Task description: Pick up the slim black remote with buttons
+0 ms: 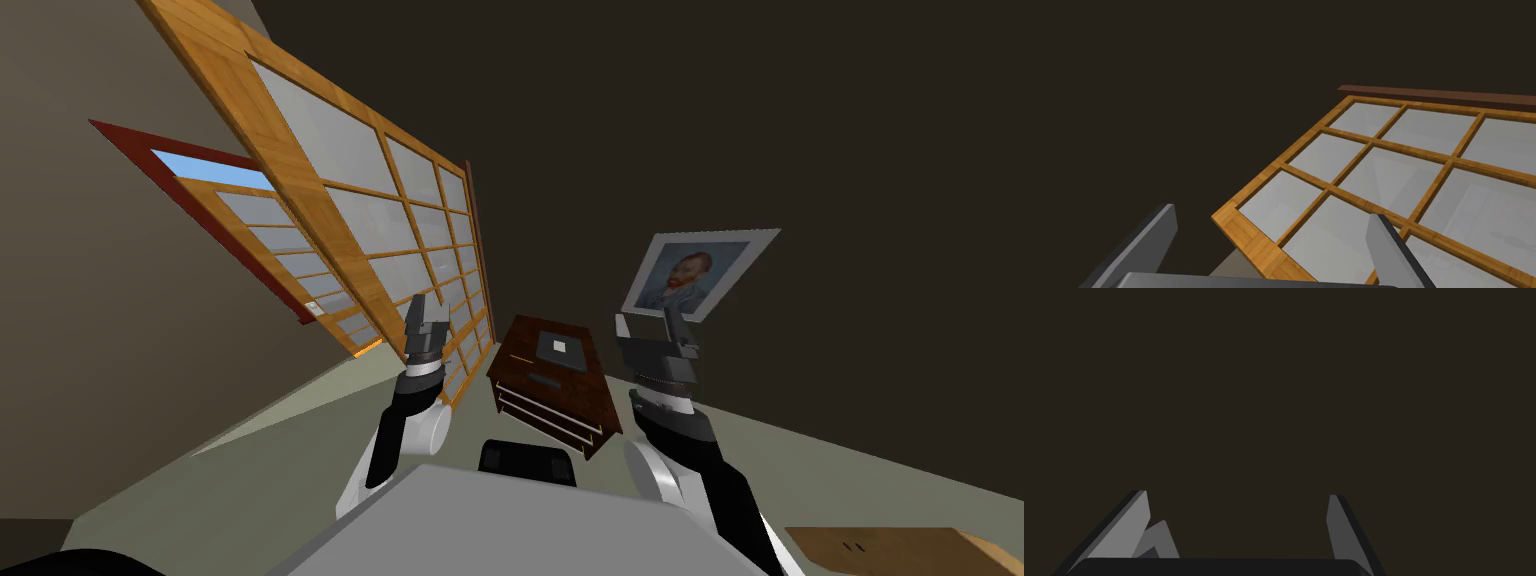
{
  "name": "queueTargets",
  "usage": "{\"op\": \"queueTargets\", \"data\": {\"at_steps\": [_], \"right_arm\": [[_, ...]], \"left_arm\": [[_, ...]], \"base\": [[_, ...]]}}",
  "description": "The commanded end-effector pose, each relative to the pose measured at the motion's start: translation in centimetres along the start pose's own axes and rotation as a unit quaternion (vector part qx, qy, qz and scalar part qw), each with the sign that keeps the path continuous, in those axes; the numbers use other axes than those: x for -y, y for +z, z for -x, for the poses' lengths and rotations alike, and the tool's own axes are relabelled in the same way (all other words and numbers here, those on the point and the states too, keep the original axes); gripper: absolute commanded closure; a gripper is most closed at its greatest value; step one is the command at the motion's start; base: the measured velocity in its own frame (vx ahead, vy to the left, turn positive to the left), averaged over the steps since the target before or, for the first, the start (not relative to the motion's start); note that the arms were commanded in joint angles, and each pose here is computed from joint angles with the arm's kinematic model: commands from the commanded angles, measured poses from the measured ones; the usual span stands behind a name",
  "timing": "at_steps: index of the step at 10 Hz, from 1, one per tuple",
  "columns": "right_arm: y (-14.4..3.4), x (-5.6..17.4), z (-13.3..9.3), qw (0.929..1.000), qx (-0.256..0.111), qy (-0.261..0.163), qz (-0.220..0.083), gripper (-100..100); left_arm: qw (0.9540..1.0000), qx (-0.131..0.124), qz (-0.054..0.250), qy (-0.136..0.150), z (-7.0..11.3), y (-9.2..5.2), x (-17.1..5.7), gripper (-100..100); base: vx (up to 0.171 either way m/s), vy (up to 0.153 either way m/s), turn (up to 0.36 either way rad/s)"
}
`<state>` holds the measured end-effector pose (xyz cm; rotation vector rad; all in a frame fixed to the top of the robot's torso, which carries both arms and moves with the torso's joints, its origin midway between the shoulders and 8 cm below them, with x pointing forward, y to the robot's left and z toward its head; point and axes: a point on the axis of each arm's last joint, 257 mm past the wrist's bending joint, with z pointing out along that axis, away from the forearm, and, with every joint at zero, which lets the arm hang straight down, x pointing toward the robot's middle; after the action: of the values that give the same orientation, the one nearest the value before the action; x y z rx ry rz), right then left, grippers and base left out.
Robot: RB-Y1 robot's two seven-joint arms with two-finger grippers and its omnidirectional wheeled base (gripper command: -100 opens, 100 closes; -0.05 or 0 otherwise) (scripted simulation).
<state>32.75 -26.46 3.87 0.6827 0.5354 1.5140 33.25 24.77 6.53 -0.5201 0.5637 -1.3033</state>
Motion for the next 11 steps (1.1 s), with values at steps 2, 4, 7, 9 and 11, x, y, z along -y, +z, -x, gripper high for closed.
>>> {"op": "queueTargets", "data": {"at_steps": [2, 4, 7, 9, 11], "right_arm": [[-1.7, 3.6, -0.8, 0.9984, -0.028, -0.016, -0.047, -100], [-3.7, 7.0, -1.3, 0.9938, -0.053, -0.031, -0.093, -100], [-6.8, 10.9, -1.9, 0.9841, -0.084, -0.052, -0.148, -100], [-9.0, 13.3, -1.9, 0.9760, -0.101, -0.064, -0.182, -100], [-11.3, 15.4, -2.0, 0.9663, -0.120, -0.077, -0.215, -100]], "left_arm": [[1.0000, 0.000, 0.000, 0.000, 0.0, 0.0, 0.0, 0], [1.0000, 0.000, 0.000, 0.000, 0.0, 0.0, 0.0, 0], [1.0000, 0.000, 0.000, 0.000, 0.0, 0.0, 0.0, 0], [1.0000, 0.000, 0.000, 0.000, 0.0, 0.0, 0.0, 0], [1.0000, 0.000, 0.000, 0.000, 0.0, 0.0, 0.0, 0]], "base": [[-0.004, 0.068, 0.090], [-0.011, 0.103, 0.080], [-0.015, 0.083, 0.078], [-0.016, 0.068, 0.071], [-0.004, 0.068, 0.073]]}}
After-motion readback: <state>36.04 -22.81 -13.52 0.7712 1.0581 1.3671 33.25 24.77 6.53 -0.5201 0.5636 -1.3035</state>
